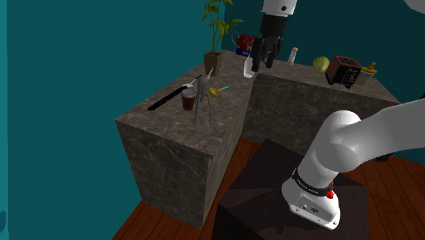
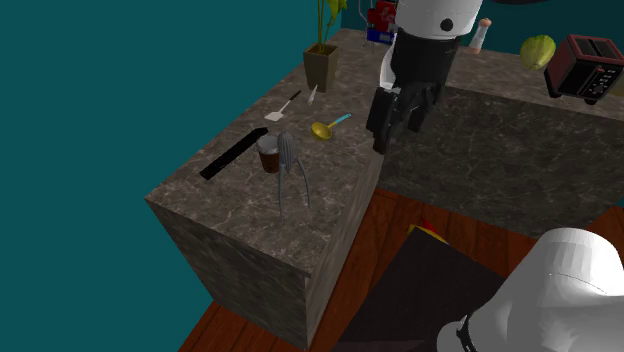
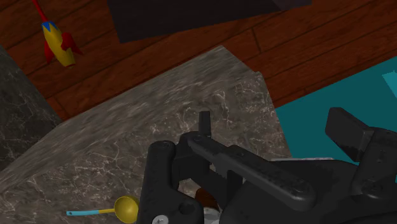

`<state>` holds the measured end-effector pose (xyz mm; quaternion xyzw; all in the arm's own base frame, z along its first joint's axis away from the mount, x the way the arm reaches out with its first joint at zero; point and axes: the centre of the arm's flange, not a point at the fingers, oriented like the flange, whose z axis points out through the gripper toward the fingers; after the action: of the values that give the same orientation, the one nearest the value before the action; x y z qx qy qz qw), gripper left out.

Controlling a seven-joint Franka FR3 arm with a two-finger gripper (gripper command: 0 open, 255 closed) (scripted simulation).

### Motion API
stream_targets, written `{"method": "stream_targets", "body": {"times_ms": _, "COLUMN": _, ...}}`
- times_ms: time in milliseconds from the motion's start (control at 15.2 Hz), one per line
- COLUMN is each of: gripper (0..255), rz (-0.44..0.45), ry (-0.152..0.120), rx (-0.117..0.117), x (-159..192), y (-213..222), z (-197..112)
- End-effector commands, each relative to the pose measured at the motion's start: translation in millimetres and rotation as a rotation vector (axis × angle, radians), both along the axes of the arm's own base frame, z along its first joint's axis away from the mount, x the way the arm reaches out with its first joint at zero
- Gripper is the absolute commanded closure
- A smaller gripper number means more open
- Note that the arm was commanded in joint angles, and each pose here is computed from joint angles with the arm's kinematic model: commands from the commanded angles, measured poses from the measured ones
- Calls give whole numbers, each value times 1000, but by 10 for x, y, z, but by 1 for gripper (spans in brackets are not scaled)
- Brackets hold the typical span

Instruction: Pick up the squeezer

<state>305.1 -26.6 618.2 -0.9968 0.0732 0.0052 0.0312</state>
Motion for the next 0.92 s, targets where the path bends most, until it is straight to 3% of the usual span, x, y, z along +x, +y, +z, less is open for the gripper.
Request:
{"method": "stream_targets", "body": {"times_ms": 0, "gripper": 0, "rz": 0, "ry": 0, "rx": 0, "x": 0, "y": 0, "z": 0}}
{"method": "stream_targets", "body": {"times_ms": 858, "gripper": 0, "rz": -39, "ry": 183, "rx": 27, "x": 1846, "y": -96, "z": -716}}
